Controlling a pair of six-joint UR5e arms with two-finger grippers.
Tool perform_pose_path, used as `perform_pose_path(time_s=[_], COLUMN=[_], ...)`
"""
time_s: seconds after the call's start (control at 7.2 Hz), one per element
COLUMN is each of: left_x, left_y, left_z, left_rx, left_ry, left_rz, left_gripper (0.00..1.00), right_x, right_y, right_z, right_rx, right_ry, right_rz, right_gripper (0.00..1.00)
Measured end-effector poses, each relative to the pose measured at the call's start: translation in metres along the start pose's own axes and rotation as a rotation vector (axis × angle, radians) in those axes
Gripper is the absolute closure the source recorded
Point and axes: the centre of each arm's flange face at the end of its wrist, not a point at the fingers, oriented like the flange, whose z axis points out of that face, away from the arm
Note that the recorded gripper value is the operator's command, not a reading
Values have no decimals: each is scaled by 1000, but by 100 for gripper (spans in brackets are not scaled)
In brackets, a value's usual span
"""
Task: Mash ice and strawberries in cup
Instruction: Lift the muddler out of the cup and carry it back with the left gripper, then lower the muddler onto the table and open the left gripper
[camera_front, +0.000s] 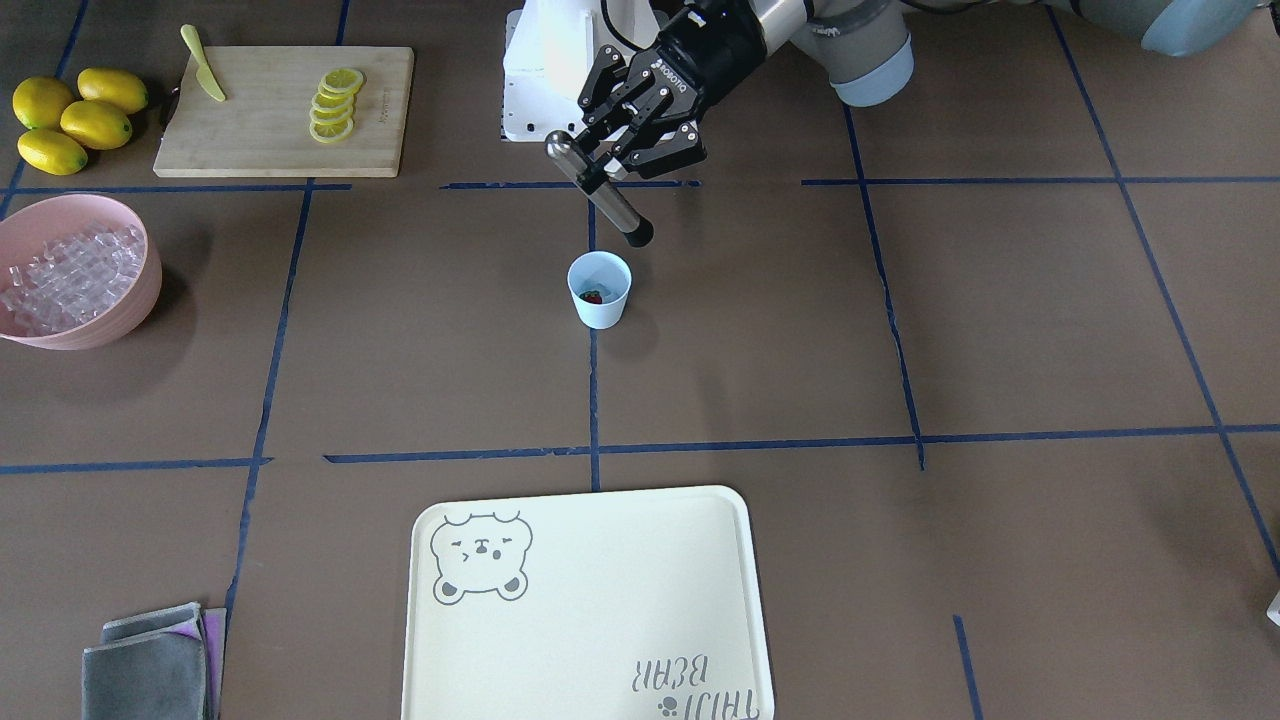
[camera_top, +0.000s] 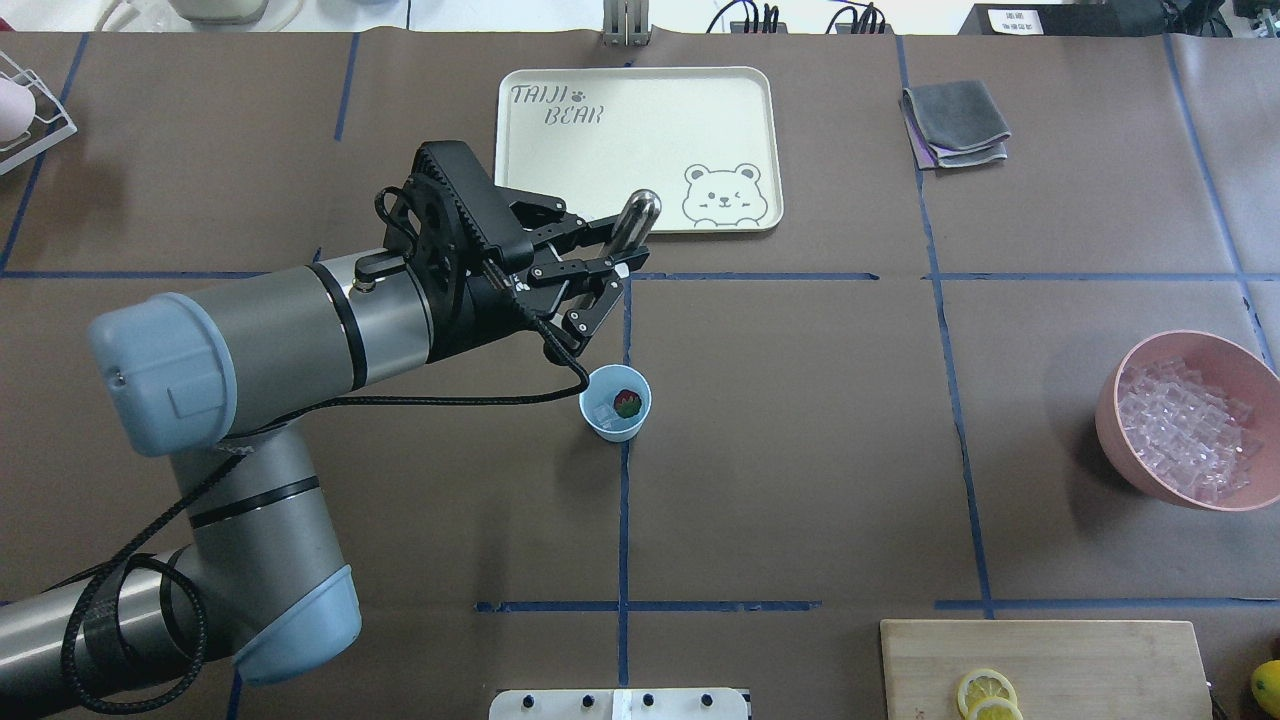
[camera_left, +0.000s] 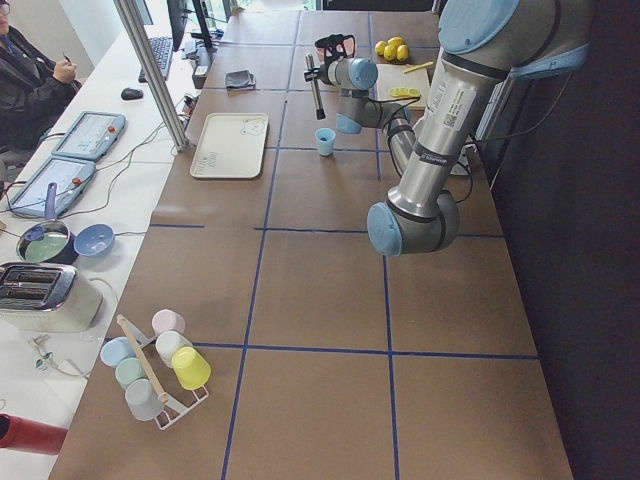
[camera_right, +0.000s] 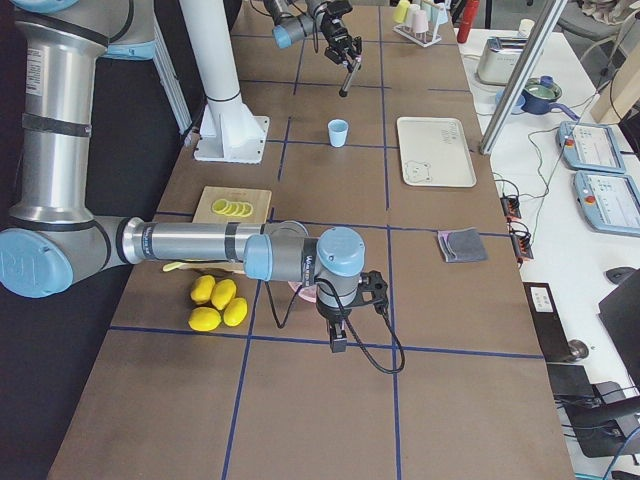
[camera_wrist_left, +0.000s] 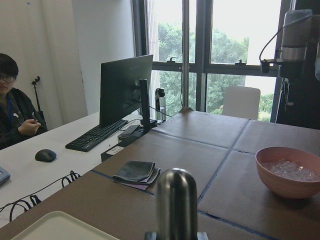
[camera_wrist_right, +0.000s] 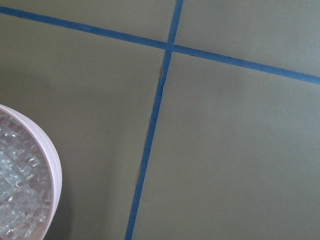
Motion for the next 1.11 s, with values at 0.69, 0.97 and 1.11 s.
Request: perform_pose_path(time_s=[0.69, 0.97, 1.11], left_x=[-109, -174, -209], left_y=[23, 30, 32], left_z=[-2, -27, -48], left_rx=[-599, -831, -932], left_ry=[-154, -192, -222], left_rz=[59, 91, 24], left_gripper=[100, 100, 100], right_x=[1, 0, 0], right_y=[1, 1, 1], right_z=[1, 1, 1], right_rx=[-2, -1, -1], right_ry=[0, -1, -1], right_rz=[0, 0, 0], right_gripper=[1, 1, 1])
